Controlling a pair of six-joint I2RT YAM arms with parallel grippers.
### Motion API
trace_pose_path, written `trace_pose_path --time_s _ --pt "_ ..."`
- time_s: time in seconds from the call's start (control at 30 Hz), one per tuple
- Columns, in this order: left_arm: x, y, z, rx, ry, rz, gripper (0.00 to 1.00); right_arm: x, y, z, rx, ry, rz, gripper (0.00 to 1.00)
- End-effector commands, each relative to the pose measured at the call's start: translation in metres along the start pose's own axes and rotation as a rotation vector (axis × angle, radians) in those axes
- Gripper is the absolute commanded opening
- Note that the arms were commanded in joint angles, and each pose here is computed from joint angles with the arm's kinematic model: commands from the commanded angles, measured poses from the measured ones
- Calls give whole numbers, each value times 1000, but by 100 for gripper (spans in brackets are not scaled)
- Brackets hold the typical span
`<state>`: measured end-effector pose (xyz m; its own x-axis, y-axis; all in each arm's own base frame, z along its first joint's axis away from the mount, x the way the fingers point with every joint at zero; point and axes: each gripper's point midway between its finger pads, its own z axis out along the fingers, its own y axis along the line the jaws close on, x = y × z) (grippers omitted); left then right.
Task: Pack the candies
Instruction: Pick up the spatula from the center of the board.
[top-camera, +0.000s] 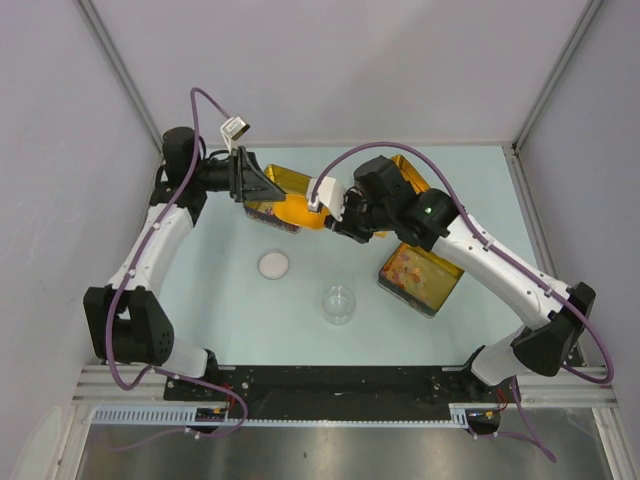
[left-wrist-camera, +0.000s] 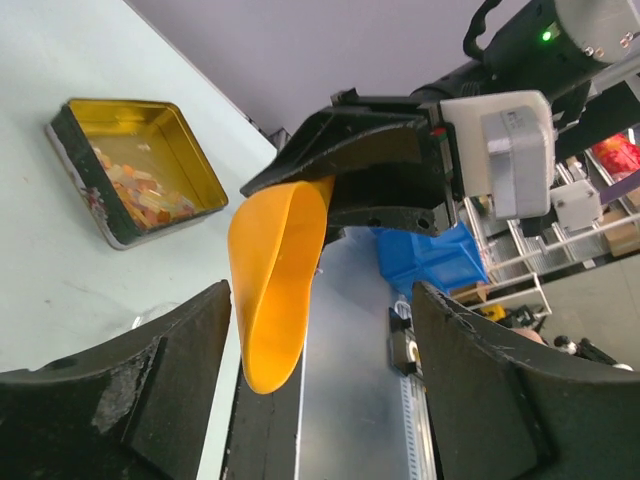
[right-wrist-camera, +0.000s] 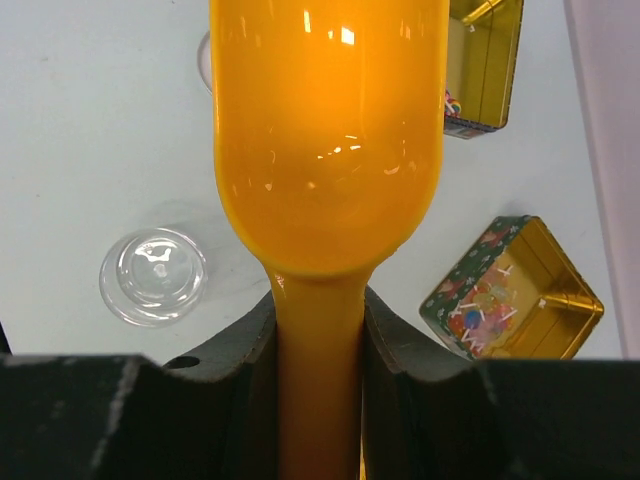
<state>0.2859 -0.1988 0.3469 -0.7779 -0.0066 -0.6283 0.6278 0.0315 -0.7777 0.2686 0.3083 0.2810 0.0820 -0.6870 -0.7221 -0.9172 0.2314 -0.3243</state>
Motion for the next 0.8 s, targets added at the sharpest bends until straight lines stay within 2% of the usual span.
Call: trace_pose_path --time_s 0.0,0.2,0.33,0.5,0.77 --pt "15 -13 6 66 58 43 76 -27 -17 -23 90 -83 -43 4" --pt "22 -8 14 78 76 42 67 -32 -21 -23 115 -79 -60 4" --pt "24 -6 18 84 85 30 52 -35 -20 -22 119 -75 -71 4" --pt "30 -4 22 94 100 15 45 -37 -23 -22 135 -73 -75 4" --pt "34 -3 23 111 119 -13 23 -41 -32 -23 172 -58 -94 4"
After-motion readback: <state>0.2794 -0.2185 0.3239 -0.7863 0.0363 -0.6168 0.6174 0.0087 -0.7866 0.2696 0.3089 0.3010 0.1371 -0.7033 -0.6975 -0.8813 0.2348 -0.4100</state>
